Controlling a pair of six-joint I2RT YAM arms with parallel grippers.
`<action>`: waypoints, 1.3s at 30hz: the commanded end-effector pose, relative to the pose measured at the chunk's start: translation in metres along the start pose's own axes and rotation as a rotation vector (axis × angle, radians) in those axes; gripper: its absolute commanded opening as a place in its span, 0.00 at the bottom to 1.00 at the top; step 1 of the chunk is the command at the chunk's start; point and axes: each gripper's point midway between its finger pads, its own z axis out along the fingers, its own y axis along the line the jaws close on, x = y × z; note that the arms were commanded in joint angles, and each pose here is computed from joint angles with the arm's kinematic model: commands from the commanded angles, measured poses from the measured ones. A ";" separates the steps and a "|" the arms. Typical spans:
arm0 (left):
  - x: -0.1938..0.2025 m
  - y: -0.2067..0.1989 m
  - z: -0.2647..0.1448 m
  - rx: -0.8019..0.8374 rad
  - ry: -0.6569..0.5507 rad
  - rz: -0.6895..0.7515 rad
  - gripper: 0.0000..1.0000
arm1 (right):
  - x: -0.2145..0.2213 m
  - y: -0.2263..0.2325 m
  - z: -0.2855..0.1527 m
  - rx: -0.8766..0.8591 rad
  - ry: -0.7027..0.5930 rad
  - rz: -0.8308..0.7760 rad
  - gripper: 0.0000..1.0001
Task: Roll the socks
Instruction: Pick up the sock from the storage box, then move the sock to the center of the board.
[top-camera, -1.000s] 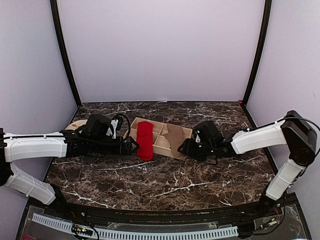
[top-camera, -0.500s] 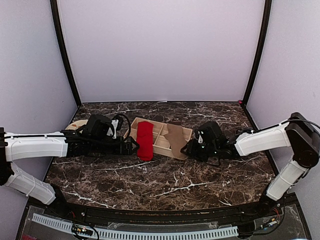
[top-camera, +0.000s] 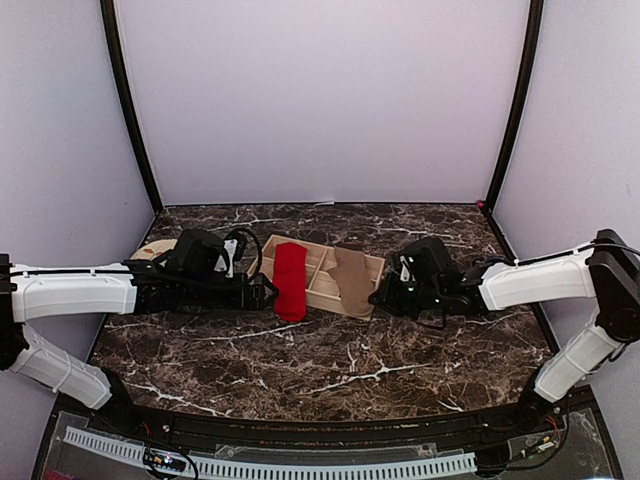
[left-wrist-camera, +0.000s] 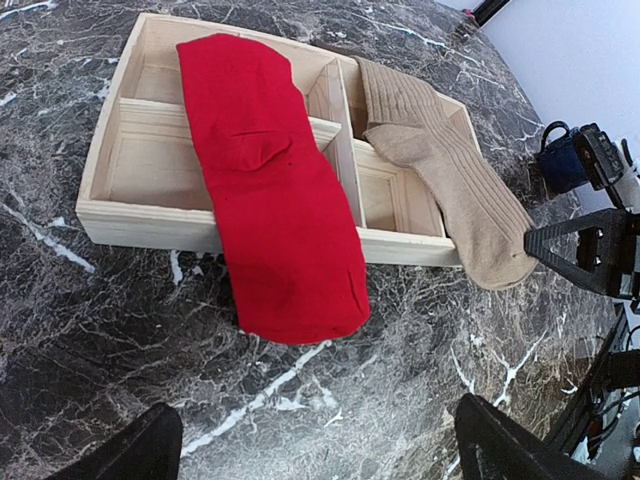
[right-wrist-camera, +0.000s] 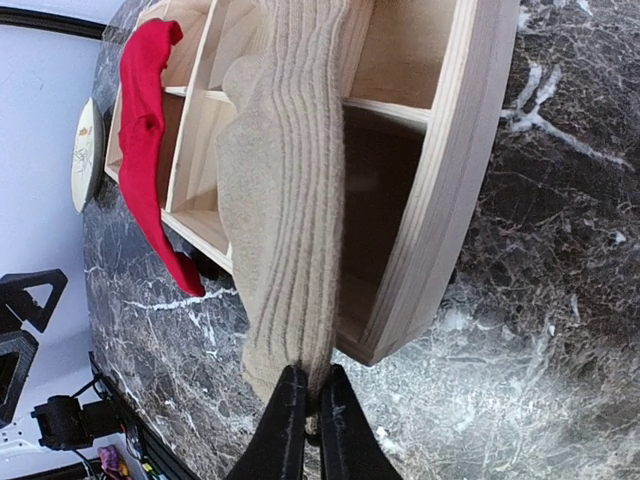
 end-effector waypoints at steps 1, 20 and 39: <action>-0.015 -0.009 -0.005 0.016 -0.043 -0.007 0.98 | -0.003 0.020 -0.013 -0.035 -0.008 -0.034 0.03; -0.012 -0.015 -0.015 0.053 -0.038 -0.001 0.97 | 0.112 0.073 -0.060 -0.194 0.199 -0.023 0.00; 0.048 -0.125 0.042 0.206 0.141 0.330 0.97 | 0.196 -0.050 -0.100 -0.055 0.268 0.266 0.00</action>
